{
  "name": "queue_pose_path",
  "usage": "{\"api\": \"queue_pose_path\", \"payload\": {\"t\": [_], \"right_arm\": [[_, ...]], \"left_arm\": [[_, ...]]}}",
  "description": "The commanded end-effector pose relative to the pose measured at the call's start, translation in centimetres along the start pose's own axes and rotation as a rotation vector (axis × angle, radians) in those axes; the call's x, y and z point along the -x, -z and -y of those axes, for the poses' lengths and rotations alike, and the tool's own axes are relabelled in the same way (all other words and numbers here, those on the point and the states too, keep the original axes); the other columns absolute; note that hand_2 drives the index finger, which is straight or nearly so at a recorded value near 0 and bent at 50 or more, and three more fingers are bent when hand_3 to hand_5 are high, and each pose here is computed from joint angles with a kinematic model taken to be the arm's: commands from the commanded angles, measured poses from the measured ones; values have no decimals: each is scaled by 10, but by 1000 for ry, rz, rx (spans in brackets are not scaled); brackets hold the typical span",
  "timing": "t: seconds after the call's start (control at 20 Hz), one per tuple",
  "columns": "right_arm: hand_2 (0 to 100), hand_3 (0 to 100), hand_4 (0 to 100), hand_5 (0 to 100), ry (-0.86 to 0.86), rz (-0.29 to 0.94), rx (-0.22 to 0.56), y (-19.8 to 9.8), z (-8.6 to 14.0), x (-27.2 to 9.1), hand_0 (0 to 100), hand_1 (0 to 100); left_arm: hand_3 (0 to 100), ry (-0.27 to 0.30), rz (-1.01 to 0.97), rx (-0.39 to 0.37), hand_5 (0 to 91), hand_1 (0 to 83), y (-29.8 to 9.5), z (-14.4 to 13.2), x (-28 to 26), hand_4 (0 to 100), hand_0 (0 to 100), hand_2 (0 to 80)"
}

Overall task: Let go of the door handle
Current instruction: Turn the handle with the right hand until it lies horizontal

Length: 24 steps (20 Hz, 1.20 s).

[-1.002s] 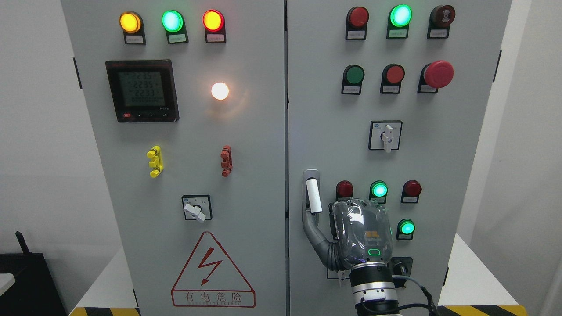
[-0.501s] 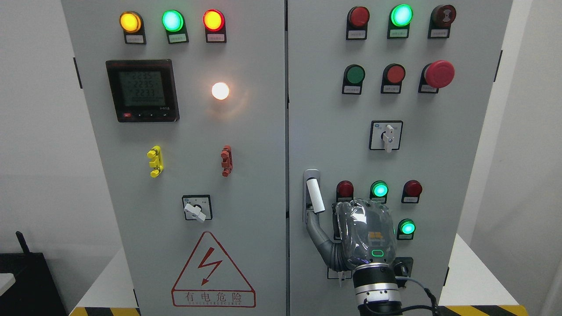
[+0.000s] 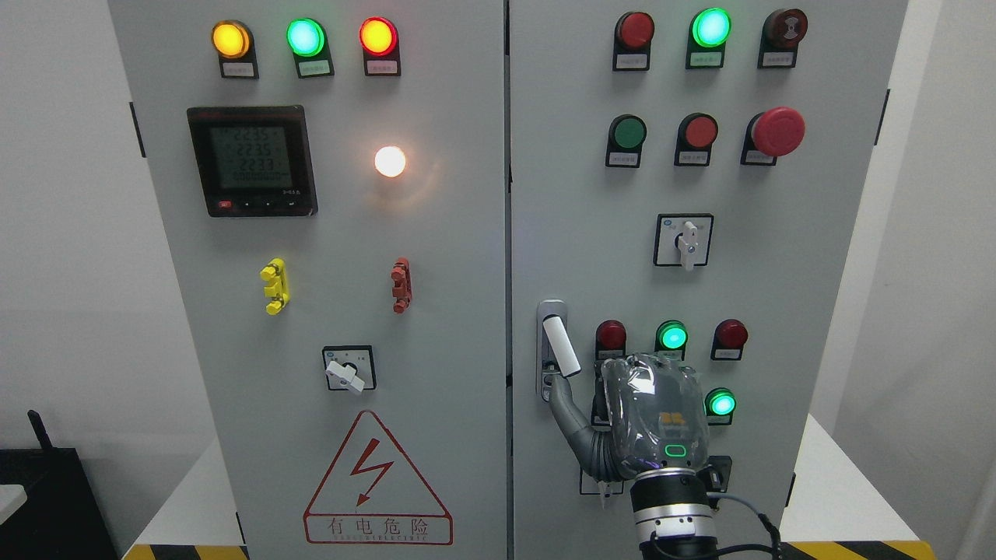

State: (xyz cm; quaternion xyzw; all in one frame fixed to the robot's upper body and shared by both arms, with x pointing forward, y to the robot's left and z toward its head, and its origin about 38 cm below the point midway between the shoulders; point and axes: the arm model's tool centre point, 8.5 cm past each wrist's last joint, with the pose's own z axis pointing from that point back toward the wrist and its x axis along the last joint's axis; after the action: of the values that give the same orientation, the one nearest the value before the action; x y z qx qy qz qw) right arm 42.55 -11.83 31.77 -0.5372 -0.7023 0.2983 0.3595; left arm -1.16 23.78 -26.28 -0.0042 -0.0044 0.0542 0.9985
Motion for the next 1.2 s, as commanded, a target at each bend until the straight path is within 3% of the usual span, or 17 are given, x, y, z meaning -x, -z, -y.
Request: {"api": "queue_pose_path", "payload": {"t": [0.0, 1.15], "right_arm": [[978, 1000, 899, 995, -2, -12, 4, 0, 2, 5, 534, 123], [974, 1000, 901, 995, -8, -32, 11, 4, 4, 13, 534, 129]], "left_arm": [[0, -15, 25, 3, 0, 389, 0, 2, -16, 0, 120, 0], [0, -15, 25, 1, 0, 389, 0, 1, -16, 0, 120, 0]]}}
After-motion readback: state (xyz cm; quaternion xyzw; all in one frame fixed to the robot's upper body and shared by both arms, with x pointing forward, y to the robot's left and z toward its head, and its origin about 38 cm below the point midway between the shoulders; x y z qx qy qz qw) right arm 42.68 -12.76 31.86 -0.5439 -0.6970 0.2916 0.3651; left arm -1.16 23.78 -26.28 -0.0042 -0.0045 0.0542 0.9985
